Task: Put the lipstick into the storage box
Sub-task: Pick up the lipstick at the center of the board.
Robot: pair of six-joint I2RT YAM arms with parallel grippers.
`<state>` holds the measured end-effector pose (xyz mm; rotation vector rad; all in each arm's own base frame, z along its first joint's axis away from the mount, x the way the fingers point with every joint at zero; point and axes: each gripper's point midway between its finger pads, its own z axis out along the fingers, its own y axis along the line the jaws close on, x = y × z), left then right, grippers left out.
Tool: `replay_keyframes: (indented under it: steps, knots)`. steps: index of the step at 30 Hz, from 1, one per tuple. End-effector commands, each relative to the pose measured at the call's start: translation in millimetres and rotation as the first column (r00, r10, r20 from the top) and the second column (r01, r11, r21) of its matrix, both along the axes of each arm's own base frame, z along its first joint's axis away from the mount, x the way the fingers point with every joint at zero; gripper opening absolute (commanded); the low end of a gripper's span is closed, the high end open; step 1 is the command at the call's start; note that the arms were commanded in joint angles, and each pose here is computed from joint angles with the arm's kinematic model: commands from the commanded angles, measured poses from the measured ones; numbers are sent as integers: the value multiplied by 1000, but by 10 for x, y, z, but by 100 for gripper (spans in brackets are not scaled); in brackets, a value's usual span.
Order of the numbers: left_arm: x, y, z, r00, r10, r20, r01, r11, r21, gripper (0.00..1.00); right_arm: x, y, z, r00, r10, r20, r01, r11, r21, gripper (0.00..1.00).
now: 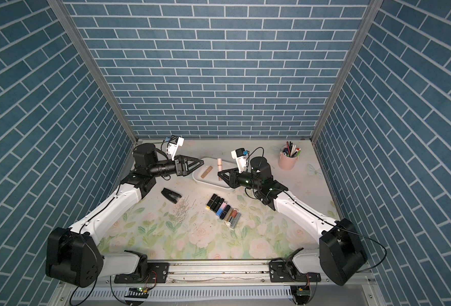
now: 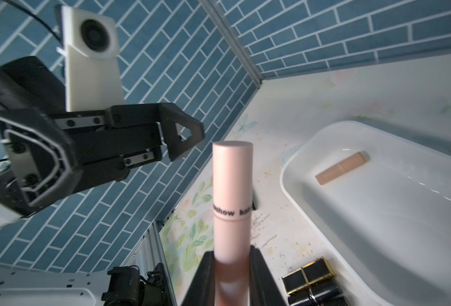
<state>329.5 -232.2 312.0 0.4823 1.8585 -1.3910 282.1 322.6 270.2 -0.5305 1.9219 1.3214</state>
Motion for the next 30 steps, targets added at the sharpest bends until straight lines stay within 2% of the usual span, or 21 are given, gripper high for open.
replay_keyframes:
  steps: [1, 9, 18, 30]
  knots:
    - [-71, -55, 245, 996, -45, 74, 47, 998, -28, 99, -115, 92, 469, 986, 95, 134, -113, 985, 130, 16]
    - [-218, -295, 349, 989, -105, 107, 111, 992, -55, 87, -231, 114, 650, 977, 138, 164, -171, 963, 207, 15]
    - [-305, -472, 467, 981, -139, 135, 151, 985, -78, 73, -316, 153, 684, 972, 158, 176, -195, 956, 218, 15]
    - [-288, -527, 497, 980, -147, 137, 158, 984, -80, 58, -395, 197, 709, 966, 180, 184, -219, 950, 222, 14]
